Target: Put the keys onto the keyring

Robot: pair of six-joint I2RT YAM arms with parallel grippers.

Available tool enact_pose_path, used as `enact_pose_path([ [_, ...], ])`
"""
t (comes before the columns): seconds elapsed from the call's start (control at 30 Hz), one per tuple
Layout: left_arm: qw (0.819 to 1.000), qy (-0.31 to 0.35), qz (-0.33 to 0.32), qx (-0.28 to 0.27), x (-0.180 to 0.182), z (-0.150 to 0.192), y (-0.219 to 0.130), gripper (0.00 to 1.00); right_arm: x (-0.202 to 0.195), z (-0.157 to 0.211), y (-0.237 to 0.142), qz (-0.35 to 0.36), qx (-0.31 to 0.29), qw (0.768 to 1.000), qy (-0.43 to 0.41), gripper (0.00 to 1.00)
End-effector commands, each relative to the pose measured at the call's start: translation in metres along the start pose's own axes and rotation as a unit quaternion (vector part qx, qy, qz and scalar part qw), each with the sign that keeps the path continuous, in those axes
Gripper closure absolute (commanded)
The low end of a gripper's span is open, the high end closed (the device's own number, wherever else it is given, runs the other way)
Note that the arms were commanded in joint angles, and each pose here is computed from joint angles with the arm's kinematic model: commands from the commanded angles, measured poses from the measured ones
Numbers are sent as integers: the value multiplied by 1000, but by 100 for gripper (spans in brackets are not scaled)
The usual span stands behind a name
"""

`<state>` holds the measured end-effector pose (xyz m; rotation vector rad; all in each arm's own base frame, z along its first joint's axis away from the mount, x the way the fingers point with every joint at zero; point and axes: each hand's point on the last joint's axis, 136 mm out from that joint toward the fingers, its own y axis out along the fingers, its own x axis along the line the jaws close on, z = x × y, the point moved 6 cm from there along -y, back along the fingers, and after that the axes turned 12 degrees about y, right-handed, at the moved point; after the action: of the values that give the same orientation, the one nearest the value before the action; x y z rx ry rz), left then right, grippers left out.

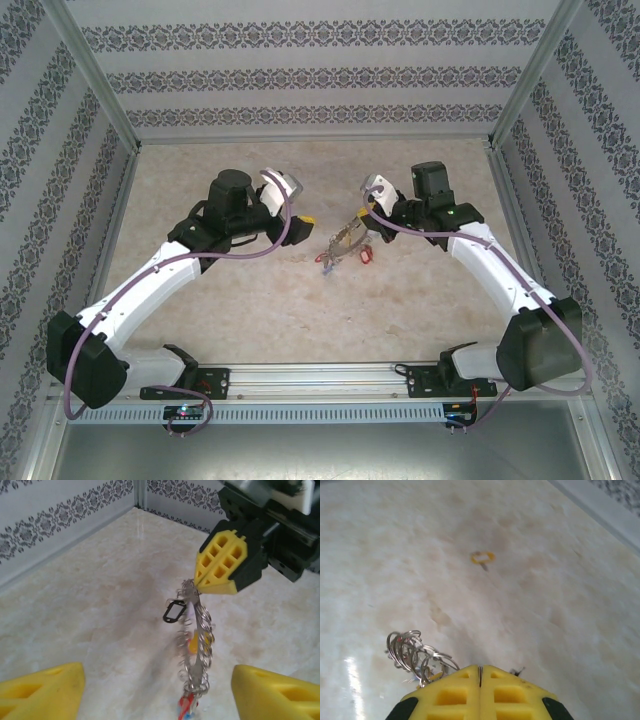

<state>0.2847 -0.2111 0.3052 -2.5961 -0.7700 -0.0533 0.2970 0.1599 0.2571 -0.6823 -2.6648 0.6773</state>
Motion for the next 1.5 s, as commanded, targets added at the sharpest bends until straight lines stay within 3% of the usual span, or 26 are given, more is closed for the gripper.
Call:
enact_pose_path([
  [0.0,999,3,-10,-31,4,-7,-6,27,25,-28,-12,-95,-74,992,-45,100],
  [0.1,998,26,-1,-53,-2,-5,-9,23,33,-33,-14,-131,-94,985,-56,100],
  [0.23,987,110,64,-95,-23,-1,-10,23,48,-42,-19,-179,-123,973,-81,100],
  [0.57,981,112,95,-128,-26,-9,0,34,80,-55,-8,-243,-125,954,-124,100],
  [0.63,979,114,104,-132,-29,-9,0,41,84,-59,-6,-250,-126,952,-125,100],
  [0.83,978,119,102,-135,-32,-10,-6,57,90,-65,-2,-253,-136,949,-130,100],
  [1.23,971,175,101,-125,-39,-10,-18,57,85,-67,9,-233,-135,956,-119,100],
  [1.47,974,172,100,-113,-35,-7,-11,65,89,-68,10,-239,-137,953,-123,100],
])
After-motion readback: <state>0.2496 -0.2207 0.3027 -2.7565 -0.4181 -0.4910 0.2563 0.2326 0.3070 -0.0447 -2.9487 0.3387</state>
